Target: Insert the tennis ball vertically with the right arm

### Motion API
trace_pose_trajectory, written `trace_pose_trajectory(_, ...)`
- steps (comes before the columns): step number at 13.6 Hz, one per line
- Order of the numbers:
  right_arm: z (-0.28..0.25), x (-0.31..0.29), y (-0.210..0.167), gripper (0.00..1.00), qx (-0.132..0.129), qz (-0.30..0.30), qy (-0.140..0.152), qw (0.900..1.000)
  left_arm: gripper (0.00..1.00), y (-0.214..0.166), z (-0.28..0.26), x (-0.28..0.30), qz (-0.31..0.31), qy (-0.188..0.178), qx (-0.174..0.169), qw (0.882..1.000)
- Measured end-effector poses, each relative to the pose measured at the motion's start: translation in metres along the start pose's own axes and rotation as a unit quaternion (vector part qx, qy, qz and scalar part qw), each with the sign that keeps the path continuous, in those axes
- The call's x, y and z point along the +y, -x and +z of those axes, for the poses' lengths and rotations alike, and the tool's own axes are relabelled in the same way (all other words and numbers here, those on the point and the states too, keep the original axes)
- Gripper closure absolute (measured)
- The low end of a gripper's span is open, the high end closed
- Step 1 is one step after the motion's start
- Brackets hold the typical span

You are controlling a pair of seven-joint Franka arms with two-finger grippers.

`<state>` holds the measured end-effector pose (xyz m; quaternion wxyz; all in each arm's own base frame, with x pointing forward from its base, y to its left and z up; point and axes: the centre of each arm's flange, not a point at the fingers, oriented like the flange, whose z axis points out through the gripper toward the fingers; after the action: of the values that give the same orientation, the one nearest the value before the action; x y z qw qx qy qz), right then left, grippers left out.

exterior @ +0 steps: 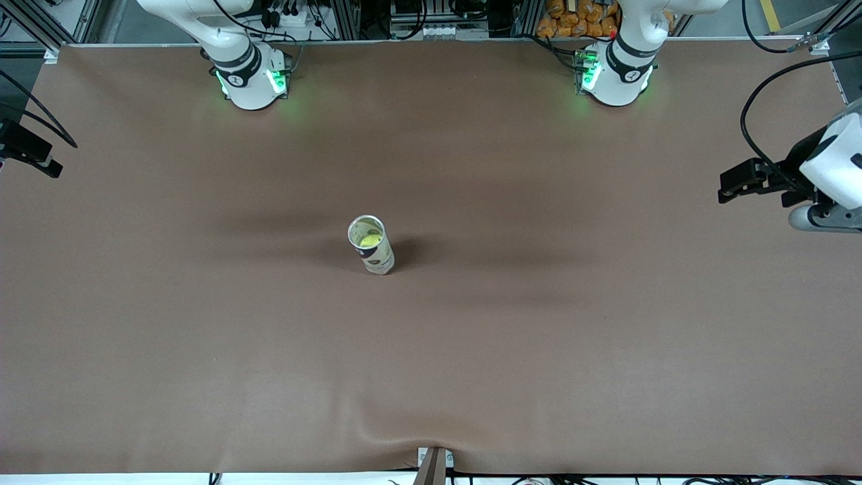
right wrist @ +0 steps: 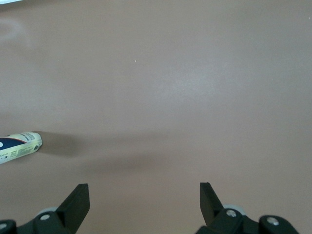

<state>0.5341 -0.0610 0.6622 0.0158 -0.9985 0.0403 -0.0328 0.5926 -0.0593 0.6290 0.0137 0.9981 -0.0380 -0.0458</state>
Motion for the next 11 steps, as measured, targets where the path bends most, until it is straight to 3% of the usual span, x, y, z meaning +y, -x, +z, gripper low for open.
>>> trace_pose_trajectory(11,0.000,-0.001,0.000,0.00,0.000,-0.001,0.000,1.000,0.00,0.027,0.005,-0.013,-0.004,0.018,-0.015,1.000)
